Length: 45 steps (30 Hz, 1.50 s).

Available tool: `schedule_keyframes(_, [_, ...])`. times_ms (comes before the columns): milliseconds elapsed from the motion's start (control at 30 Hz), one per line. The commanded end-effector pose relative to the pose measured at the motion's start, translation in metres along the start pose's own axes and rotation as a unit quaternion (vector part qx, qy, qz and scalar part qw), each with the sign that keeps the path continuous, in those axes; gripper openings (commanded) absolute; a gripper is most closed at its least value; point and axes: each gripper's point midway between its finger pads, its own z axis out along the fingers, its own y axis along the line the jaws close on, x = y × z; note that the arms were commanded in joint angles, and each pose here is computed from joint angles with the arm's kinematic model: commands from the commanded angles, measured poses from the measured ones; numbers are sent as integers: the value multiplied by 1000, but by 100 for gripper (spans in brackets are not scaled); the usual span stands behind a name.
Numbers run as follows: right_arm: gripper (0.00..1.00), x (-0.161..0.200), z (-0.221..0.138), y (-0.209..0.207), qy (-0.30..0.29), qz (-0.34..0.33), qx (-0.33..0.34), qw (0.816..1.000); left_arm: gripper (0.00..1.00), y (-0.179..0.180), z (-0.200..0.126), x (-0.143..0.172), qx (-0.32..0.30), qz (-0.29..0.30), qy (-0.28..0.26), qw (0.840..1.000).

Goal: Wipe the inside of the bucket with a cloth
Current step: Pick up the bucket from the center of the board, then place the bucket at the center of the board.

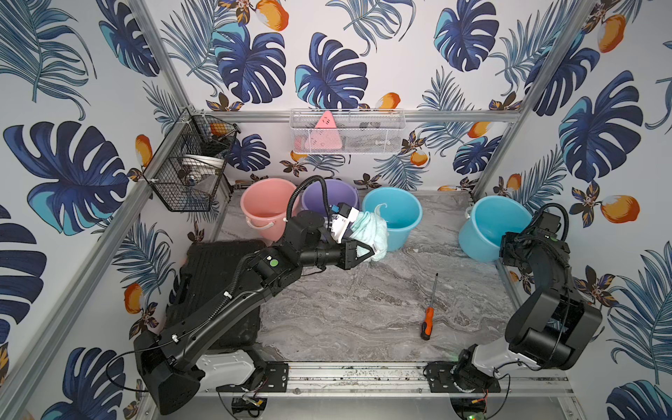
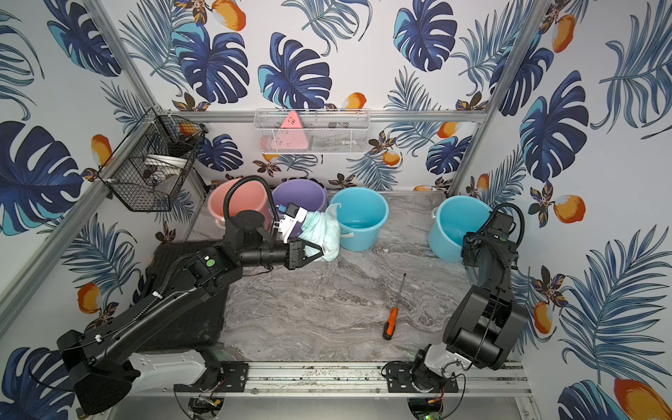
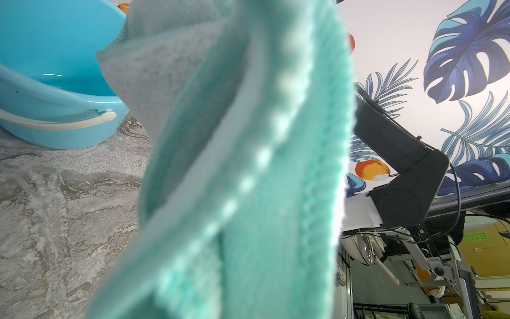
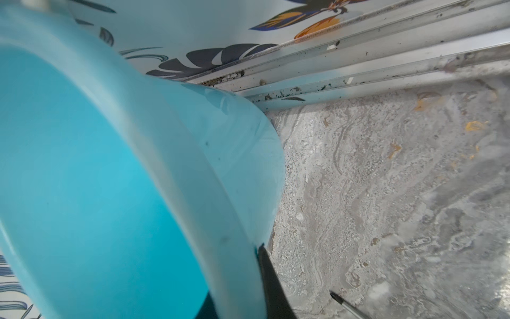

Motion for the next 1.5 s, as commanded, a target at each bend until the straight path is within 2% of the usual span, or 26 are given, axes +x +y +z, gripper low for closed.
schedule_keyframes(0, [7,-1,-14,9,-5,-6,-25,1000,0,-2,-2,-6,0,2,-13,1000])
schedule_keyframes(233, [0,17,-52,24,26,-33,-91,995,0,3,-11,-8,-25,6,-23,999])
schedule_keyframes(367, [0,35,-89,49,49,-80,-162,982,0,15,-22,-11,-57,-3,-34,998])
schedule_keyframes(433, [0,49,-108,65,68,-108,-205,970,0,25,-31,-14,-75,-14,-42,996])
schedule_keyframes(567, [0,88,-149,95,124,-162,-290,935,0,51,-60,-26,-107,-39,-68,991])
schedule_keyframes(767, [0,170,-207,113,203,-272,-349,873,0,87,-111,-41,-184,-49,-101,976])
schedule_keyframes(933, [0,246,-234,95,274,-356,-344,824,0,120,-147,-51,-232,-84,-120,962])
schedule_keyframes(1000, [0,272,-240,81,301,-389,-332,805,0,135,-168,-56,-261,-100,-134,951])
schedule_keyframes(1200, [0,324,-246,27,360,-480,-272,752,0,170,-237,-69,-308,-148,-186,921])
schedule_keyframes(1267, [0,335,-241,4,367,-512,-240,739,0,172,-249,-71,-321,-150,-193,915])
schedule_keyframes(1400, [0,348,-218,-39,365,-569,-163,719,0,163,-248,-77,-301,-147,-204,920])
schedule_keyframes(1467, [0,359,-212,-64,363,-604,-133,697,0,160,-249,-79,-300,-148,-208,919])
